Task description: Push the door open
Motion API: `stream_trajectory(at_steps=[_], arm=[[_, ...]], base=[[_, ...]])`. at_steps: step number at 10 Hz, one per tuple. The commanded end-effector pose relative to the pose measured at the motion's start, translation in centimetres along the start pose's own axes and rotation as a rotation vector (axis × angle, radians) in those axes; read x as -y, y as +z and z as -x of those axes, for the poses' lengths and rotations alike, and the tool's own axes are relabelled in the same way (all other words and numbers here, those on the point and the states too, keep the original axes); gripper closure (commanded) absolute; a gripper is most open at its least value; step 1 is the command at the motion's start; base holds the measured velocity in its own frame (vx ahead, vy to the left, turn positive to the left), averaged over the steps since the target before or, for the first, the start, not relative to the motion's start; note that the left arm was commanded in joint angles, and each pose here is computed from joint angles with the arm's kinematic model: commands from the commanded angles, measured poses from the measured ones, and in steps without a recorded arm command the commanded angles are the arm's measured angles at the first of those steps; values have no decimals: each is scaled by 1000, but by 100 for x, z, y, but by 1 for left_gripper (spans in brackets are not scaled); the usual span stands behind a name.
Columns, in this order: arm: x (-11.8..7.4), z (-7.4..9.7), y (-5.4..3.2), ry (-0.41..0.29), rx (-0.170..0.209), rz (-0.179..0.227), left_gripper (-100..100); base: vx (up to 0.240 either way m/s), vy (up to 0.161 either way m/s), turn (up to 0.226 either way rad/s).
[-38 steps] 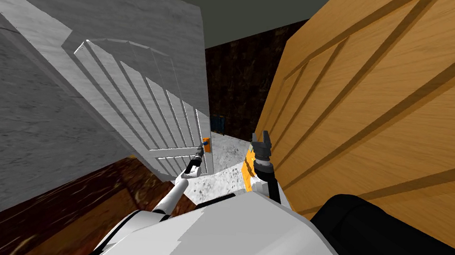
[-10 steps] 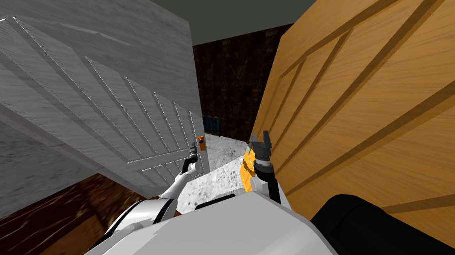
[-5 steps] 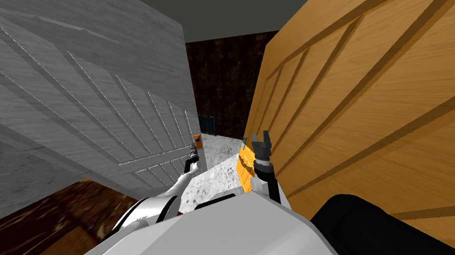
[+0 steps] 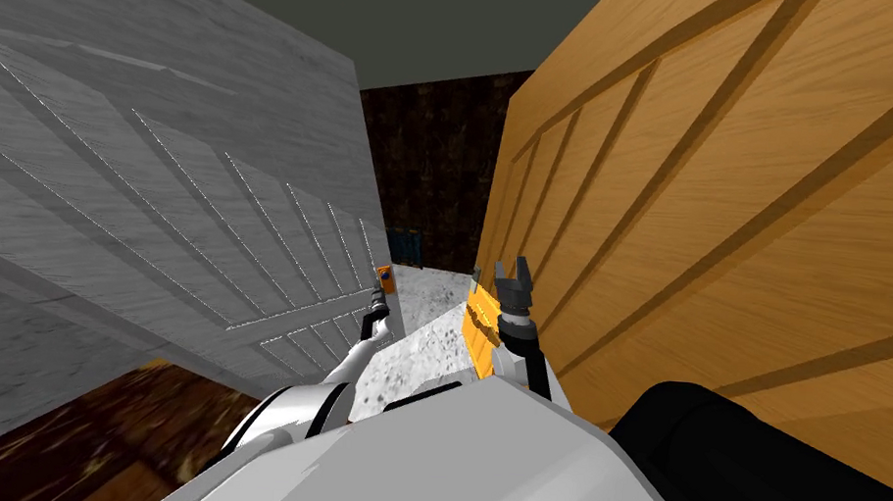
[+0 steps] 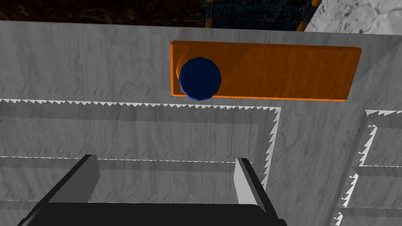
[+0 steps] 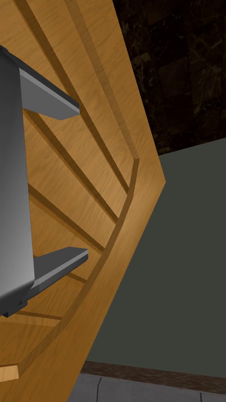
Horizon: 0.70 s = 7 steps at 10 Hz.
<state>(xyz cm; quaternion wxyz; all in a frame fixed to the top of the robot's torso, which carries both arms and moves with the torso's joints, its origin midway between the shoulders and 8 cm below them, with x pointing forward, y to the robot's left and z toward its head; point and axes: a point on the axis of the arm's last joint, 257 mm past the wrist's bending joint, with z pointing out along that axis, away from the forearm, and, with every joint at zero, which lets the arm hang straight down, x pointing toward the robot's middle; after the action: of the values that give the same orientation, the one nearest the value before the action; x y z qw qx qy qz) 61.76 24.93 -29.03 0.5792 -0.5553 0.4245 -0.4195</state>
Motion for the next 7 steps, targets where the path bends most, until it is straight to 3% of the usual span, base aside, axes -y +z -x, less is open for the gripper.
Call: stream_trajectory(at_steps=[1, 4, 7], arm=[[13, 126, 39, 15, 10, -6, -100], [11, 218, 53, 19, 20, -10, -100], [-53, 48, -39, -12, 9, 5, -100]], base=[[166, 61, -19], [208, 29, -27], [235, 44, -30]])
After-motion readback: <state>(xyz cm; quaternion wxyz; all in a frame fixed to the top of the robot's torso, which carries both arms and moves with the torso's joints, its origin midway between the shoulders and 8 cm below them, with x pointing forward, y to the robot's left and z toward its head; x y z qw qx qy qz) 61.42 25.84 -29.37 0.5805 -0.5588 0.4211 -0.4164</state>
